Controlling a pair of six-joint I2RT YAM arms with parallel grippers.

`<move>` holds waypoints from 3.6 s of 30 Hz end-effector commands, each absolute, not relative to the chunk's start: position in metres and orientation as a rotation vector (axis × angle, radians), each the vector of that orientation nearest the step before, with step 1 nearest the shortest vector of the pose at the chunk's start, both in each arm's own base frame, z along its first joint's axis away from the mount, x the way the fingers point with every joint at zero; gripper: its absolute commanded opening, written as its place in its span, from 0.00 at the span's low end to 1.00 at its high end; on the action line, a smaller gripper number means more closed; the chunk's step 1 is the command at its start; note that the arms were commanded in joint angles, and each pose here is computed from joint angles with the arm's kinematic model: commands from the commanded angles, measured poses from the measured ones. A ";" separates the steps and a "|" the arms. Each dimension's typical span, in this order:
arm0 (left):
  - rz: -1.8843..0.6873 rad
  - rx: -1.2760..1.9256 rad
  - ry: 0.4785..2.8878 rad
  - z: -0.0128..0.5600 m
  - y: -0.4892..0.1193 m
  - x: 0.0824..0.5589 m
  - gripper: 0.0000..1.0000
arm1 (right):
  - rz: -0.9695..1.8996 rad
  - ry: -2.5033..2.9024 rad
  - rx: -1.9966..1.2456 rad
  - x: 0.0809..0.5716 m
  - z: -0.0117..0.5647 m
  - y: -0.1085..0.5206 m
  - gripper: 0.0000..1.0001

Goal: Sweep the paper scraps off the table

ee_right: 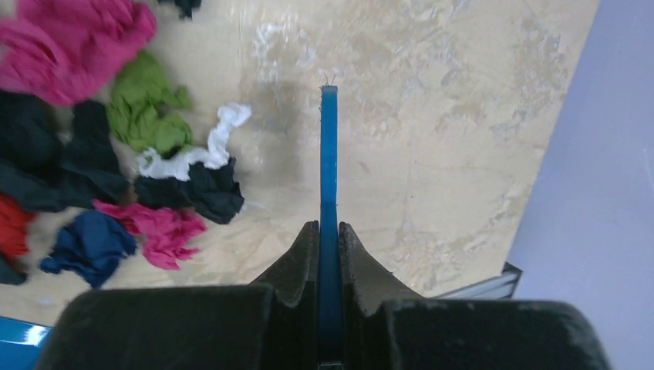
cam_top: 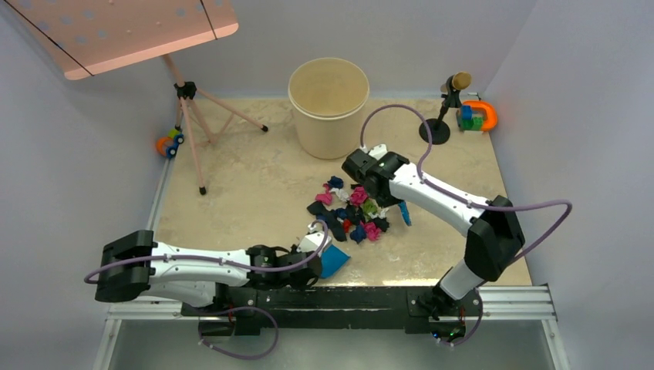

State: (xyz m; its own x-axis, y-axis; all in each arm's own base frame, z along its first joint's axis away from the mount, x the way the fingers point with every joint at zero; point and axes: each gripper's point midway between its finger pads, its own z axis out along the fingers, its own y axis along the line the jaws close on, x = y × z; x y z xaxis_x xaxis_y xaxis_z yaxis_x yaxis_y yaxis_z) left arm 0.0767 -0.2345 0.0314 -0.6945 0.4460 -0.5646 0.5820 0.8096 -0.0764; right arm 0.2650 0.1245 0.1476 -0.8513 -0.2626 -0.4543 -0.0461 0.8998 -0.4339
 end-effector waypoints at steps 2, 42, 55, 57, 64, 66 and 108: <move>-0.422 0.796 2.390 0.056 -0.262 0.080 0.00 | -0.620 2.503 -0.495 0.252 0.121 0.148 0.00; -0.282 0.752 2.412 0.040 -0.270 0.109 0.00 | 0.056 2.305 -0.973 0.218 0.106 0.270 0.00; -0.283 0.737 2.400 0.037 -0.267 0.111 0.00 | 0.556 2.276 -1.178 0.160 0.145 0.291 0.00; -0.280 0.751 2.395 0.038 -0.269 0.111 0.00 | 0.493 2.313 -1.095 0.172 0.149 0.276 0.00; -0.267 0.747 2.345 0.048 -0.267 0.114 0.00 | 0.297 2.308 -0.729 0.204 0.189 0.221 0.00; -0.261 0.754 2.323 0.053 -0.267 0.116 0.00 | 0.249 2.285 -0.637 0.209 0.200 0.206 0.00; -0.684 0.437 2.165 0.364 -0.301 0.344 0.00 | 0.037 2.088 -0.036 0.218 0.239 0.103 0.00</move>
